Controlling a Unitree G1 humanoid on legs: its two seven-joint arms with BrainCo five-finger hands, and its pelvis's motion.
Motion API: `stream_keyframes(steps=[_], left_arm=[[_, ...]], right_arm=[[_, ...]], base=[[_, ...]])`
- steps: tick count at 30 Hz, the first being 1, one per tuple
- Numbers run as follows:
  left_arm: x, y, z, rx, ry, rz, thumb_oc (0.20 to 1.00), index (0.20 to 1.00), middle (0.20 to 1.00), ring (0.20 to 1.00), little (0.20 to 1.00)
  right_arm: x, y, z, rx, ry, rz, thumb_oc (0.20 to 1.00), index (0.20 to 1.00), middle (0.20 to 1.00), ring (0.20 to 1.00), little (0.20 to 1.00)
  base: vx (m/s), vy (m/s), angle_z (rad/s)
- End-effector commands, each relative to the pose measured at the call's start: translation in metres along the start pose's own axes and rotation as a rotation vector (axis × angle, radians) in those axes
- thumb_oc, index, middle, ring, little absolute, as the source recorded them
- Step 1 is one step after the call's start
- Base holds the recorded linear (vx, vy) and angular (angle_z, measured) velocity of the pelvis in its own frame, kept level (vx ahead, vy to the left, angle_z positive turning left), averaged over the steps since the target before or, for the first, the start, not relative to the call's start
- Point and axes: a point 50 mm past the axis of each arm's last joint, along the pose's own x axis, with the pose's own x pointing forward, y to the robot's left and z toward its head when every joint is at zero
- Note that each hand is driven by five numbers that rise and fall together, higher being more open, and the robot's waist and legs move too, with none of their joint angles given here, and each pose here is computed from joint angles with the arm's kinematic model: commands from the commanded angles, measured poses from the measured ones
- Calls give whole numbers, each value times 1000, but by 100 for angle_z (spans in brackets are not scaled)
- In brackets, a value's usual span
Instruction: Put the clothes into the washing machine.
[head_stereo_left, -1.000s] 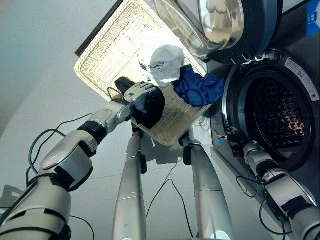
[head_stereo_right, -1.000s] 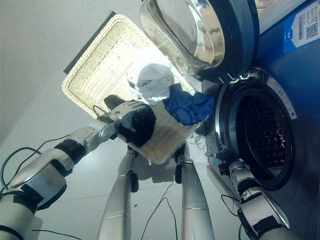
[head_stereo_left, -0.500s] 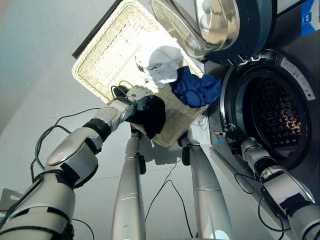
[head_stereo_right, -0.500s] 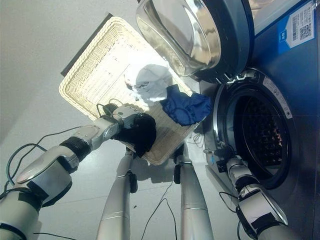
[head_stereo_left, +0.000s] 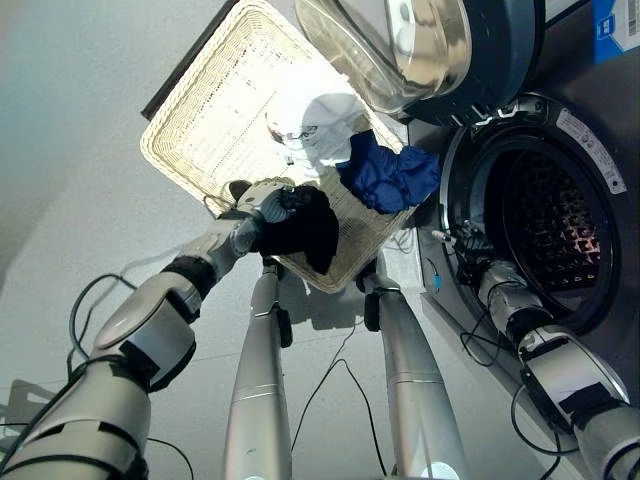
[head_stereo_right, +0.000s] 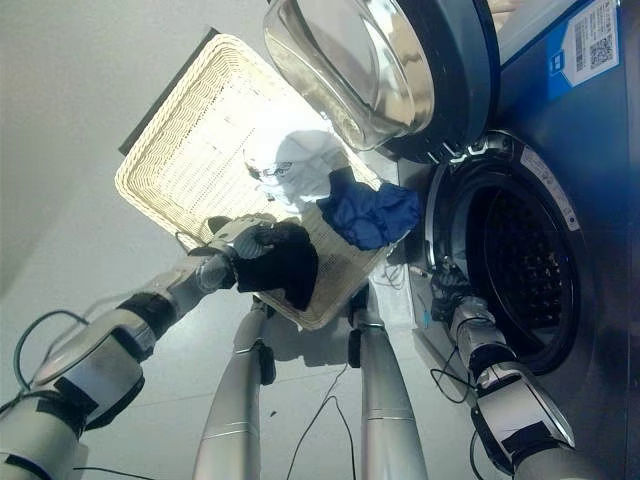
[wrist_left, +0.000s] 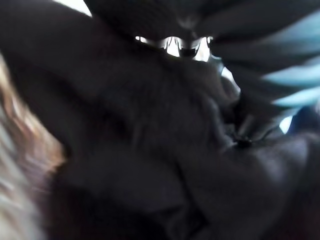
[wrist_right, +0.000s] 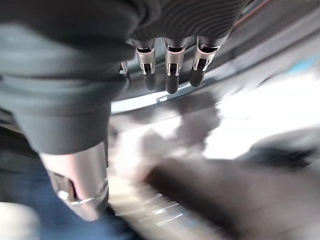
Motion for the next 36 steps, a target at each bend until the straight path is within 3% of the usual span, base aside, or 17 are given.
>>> stream_keyframes(steps=[1,4,11,24,28,36], left_arm=[[2,11,27,-231,-164,120,200,200,200,200,200],[-7,11,47,-386,-315,177,200,200,200,200,200],[-26,14,86,-534,-558,198,200,200,200,200,200],[-54,16,135,-507,-823,155,200,200,200,200,200],[-54,18,139,-490,-837,145,200,200,200,200,200],[-50,18,132,-384,-765,179,200,200,200,200,200]], right_arm=[[-7,2,5,114,-92,2,1000,1000,1000,1000,1000],[-14,22,12,244,-154,88,1000,1000,1000,1000,1000],[-38,66,36,344,-318,273,1000,1000,1000,1000,1000],[-92,135,76,280,-511,767,1000,1000,1000,1000,1000],[-95,141,85,255,-548,783,1000,1000,1000,1000,1000],[-87,124,87,230,-573,619,1000,1000,1000,1000,1000]], base=[[0,0,0],[0,0,0],[0,0,0],[1,2,-1],[0,0,0],[0,0,0]])
